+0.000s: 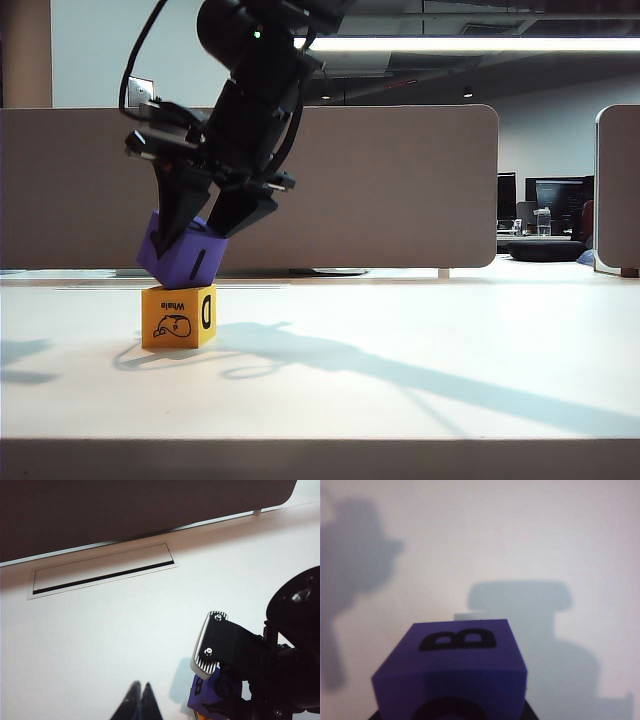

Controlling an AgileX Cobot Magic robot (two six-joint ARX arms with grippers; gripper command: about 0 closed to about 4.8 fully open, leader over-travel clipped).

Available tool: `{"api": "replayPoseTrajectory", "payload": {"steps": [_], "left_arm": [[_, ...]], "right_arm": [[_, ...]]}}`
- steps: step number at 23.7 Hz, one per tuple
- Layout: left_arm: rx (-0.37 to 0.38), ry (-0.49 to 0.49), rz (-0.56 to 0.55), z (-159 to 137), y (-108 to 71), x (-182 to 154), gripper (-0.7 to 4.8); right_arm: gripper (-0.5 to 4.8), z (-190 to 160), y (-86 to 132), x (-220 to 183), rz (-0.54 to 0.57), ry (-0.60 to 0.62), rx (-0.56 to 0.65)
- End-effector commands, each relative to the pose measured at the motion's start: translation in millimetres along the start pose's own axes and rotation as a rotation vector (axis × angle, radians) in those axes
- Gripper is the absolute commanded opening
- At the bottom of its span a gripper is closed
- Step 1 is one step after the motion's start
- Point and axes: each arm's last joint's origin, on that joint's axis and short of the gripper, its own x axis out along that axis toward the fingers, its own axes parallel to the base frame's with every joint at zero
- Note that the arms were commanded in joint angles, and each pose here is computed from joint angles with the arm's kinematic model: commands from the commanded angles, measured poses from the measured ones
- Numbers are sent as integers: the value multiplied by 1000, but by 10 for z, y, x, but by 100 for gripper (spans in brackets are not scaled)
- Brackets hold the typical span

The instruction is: Stack the letter block on the right onto the letter block on the left.

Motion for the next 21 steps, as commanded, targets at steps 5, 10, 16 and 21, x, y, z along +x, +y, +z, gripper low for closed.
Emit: {"api": "replayPoseTrajectory", "payload": {"steps": [5, 10, 16, 21], "left_arm": [[7, -13, -1, 17, 2, -22, -6], [6, -13, -1, 17, 2, -22, -6], [6, -13, -1, 17, 2, -22, -6], [6, -13, -1, 17, 2, -22, -6]], "right_arm": [[202, -6, -10, 18, -39, 13, -21], [279, -6, -41, 15, -48, 11, -17], [378, 10, -45, 14, -50, -6, -18], [378, 36, -45, -10, -50, -14, -17]]}}
